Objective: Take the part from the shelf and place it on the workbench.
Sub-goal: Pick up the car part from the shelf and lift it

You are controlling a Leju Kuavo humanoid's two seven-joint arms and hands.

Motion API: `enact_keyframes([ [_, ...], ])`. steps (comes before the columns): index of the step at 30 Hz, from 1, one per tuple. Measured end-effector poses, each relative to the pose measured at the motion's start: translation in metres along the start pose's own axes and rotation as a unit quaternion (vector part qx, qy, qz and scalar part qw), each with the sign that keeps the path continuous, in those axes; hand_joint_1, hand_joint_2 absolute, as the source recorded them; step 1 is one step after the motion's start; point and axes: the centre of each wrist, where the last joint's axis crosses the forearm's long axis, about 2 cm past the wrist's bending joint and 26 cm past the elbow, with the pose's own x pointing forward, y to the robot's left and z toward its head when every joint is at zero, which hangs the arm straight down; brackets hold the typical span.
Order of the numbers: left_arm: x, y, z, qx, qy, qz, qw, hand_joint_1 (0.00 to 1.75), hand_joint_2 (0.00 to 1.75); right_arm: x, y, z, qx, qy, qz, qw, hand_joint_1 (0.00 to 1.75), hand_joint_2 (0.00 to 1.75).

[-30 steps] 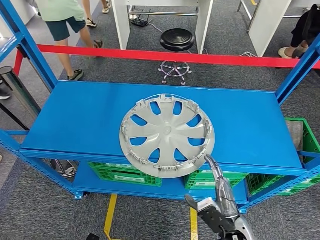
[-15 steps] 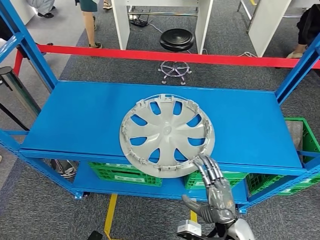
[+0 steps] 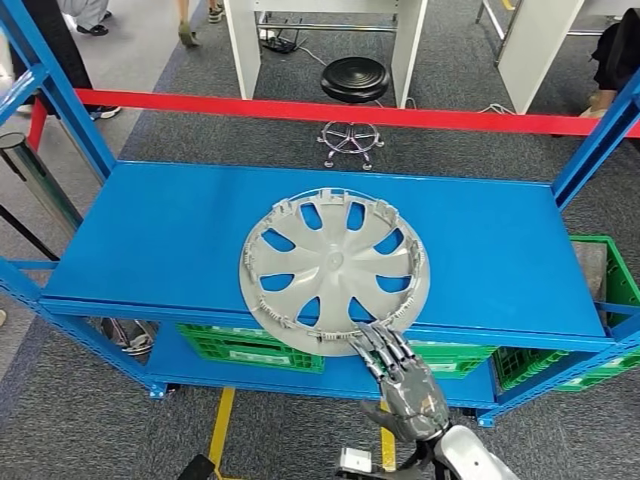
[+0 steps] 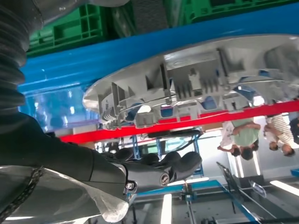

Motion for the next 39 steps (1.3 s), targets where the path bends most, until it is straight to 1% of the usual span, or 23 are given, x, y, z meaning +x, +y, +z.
enact_keyframes([
  [4,0.001,0.000,0.000,-0.001,-0.002,-0.003,1.000,0.00,1.75,-0.006,0.002,-0.005,0.004,0.002,0.013,1.000,0.00,1.75],
  [11,0.000,0.001,-0.001,-0.001,0.000,-0.004,1.000,0.00,1.75,-0.010,0.004,-0.008,0.010,0.001,0.024,1.000,0.00,1.75],
  [18,0.001,0.002,-0.001,-0.004,0.000,-0.012,1.000,0.00,1.75,-0.017,0.004,-0.018,0.016,0.002,0.039,0.999,0.00,1.75],
  [26,0.004,0.004,-0.003,-0.012,-0.005,-0.024,1.000,0.00,1.75,-0.020,0.007,-0.038,0.032,-0.001,0.042,0.999,0.00,1.75],
  [39,0.007,0.005,-0.004,-0.019,-0.006,-0.039,0.999,0.00,1.75,-0.015,0.014,-0.068,0.051,-0.011,0.025,0.998,0.00,1.75],
])
